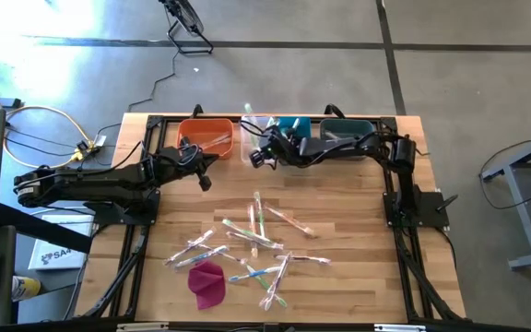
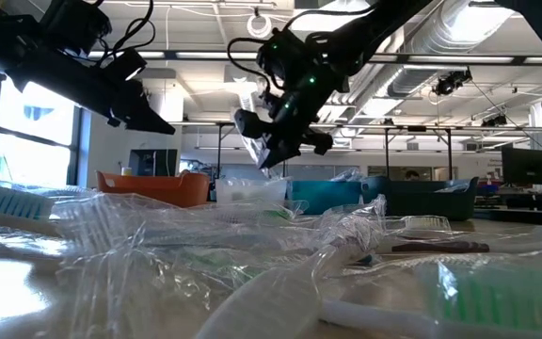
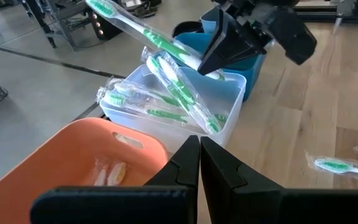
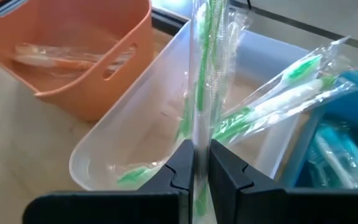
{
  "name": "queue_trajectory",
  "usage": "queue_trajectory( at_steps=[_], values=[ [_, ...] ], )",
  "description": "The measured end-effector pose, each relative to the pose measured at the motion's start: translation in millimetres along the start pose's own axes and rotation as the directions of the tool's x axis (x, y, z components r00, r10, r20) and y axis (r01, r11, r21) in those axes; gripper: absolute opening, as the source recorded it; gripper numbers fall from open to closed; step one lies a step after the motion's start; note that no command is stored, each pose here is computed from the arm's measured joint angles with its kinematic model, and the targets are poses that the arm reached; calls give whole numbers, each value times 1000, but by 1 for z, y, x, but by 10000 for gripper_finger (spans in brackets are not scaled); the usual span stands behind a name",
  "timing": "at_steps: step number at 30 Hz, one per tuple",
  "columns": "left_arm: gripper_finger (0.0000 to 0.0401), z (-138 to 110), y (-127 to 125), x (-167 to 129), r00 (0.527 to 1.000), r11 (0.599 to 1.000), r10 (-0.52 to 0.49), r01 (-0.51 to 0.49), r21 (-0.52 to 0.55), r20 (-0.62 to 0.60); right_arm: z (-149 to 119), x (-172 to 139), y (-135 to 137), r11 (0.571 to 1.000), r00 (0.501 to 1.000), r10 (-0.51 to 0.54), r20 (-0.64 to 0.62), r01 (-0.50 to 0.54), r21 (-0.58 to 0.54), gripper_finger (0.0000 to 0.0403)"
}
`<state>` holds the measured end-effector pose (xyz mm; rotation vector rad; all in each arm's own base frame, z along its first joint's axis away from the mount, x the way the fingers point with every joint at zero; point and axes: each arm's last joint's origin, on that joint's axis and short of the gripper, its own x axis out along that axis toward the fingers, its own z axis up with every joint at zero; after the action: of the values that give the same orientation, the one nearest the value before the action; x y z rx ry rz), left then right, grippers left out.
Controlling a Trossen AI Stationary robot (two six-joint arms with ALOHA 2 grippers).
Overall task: Pick & Place Toothbrushes
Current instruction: Put the green toothbrush into the transparent bin, then put the orange toothbrush into the orange bin
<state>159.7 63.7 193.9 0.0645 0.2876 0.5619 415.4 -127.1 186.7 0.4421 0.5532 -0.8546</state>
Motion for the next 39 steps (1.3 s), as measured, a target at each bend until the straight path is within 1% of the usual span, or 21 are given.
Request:
queue_trajectory(
  at_steps=[8,11,14,20,24,28,33,39],
  values=[
    [9,0,0,0,1000,1000,0,0,0,0,-1,0,0,1000,1000,11,-13,-11,-6,21],
    [9,0,0,0,1000,1000,0,0,0,0,-1,0,0,1000,1000,13,-13,-13,-22,29],
    [9,0,0,0,1000,1000,0,0,0,-1,0,0,0,1000,1000,-5,-3,5,-26,53],
    [9,0,0,0,1000,1000,0,0,0,-1,0,0,0,1000,1000,-8,1,8,-26,118],
    [9,0,0,0,1000,1000,0,0,0,-1,0,0,0,1000,1000,-6,2,6,-25,144],
    [9,0,0,0,1000,1000,0,0,0,-1,2,-3,0,1000,1000,8,-1,-8,-23,147],
    [9,0,0,0,1000,1000,0,0,0,-1,13,-17,3,996,996,93,0,-93,-19,135],
    [9,0,0,0,1000,1000,0,0,0,-2,30,-44,7,979,980,196,28,-195,-57,116]
  ],
)
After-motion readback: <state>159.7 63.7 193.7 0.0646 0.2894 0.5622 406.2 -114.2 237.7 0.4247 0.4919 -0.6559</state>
